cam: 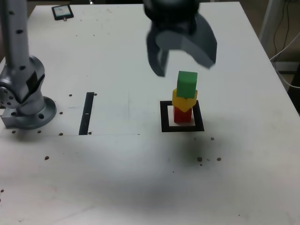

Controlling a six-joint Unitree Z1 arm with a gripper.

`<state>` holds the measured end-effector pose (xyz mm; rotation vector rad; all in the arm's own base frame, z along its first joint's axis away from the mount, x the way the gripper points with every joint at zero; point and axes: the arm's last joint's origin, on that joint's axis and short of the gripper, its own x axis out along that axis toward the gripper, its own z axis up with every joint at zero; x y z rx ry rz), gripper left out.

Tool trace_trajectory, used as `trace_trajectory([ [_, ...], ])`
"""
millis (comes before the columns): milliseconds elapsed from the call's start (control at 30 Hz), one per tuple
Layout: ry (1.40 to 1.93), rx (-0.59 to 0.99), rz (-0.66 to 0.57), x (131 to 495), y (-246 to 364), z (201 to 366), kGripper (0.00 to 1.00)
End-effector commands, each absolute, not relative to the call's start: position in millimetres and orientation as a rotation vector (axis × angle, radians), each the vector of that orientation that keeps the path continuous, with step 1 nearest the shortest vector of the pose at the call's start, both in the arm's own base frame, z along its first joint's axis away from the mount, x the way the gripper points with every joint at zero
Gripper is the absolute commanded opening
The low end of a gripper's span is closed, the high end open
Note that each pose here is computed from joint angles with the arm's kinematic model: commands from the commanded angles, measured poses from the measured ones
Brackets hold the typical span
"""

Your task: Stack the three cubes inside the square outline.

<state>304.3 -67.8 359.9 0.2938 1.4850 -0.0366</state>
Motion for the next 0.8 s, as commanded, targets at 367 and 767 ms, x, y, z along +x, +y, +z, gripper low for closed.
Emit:
trace_trajectory([
  [367,1.484,0.188,-0.188,224,-57,360.2,1.00],
  [767,1.551,0.178,-0.202,150,-39,308.2,1.00],
])
